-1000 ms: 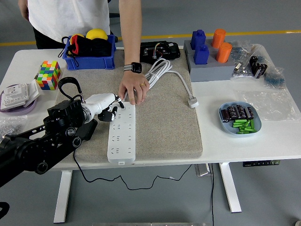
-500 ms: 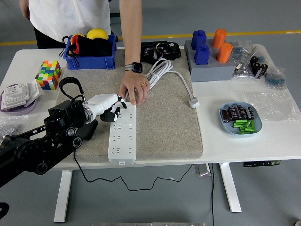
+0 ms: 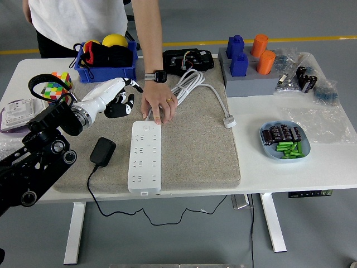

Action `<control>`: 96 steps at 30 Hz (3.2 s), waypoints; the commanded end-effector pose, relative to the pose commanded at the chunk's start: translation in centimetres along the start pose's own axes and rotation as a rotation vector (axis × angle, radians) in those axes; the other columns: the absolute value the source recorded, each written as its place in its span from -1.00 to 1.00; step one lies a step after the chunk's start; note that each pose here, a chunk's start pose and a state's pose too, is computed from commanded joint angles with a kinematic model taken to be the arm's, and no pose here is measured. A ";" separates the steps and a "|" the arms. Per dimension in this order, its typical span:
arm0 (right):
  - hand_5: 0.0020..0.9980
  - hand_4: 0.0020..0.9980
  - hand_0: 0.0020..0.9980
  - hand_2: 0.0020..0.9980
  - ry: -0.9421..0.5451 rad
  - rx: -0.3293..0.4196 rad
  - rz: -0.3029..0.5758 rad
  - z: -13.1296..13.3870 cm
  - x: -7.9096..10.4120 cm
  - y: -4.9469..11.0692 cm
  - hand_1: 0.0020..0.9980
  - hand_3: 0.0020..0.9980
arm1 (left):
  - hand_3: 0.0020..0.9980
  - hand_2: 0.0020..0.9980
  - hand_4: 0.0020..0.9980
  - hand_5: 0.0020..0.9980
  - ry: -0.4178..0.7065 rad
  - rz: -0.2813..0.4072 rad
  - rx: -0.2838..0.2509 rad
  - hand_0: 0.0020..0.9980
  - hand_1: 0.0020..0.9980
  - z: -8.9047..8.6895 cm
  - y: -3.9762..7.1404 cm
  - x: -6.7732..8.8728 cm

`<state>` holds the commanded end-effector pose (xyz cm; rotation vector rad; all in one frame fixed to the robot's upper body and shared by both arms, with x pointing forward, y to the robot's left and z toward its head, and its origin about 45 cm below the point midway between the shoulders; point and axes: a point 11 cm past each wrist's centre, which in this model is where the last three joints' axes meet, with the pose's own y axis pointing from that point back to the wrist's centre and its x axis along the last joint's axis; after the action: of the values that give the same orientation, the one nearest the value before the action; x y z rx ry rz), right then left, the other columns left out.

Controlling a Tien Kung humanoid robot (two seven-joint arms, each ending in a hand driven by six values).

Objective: Pull the plug out,throw it away,press the button

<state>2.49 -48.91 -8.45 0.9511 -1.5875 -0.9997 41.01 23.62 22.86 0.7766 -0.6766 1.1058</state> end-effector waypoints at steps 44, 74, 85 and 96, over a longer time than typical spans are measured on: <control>-0.02 0.42 0.40 0.32 -0.007 0.017 -0.003 -0.9 -0.3 0.0 0.35 0.23 | 0.78 0.62 0.52 -0.45 0.279 0.318 0.158 0.70 0.61 -9.3 5.8 4.2; -0.02 0.42 0.40 0.32 0.003 0.033 0.012 -1.8 0.7 0.1 0.35 0.24 | 0.77 0.61 0.51 -0.37 0.275 0.291 0.148 0.68 0.59 -9.1 5.6 4.1; -0.02 0.42 0.40 0.32 -0.007 0.027 0.008 -1.4 0.4 0.0 0.35 0.23 | 0.77 0.61 0.50 -0.37 0.283 0.285 0.156 0.68 0.59 -9.3 5.8 3.8; -0.02 0.42 0.40 0.32 -0.010 0.029 0.003 -1.5 0.2 0.0 0.35 0.23 | 0.76 0.60 0.47 -0.40 0.284 0.286 0.155 0.67 0.58 -9.3 5.9 3.9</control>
<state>3.95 -49.31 -8.10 0.9644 -1.6152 -0.9833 37.53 34.68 21.98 0.6485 -0.4731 1.5106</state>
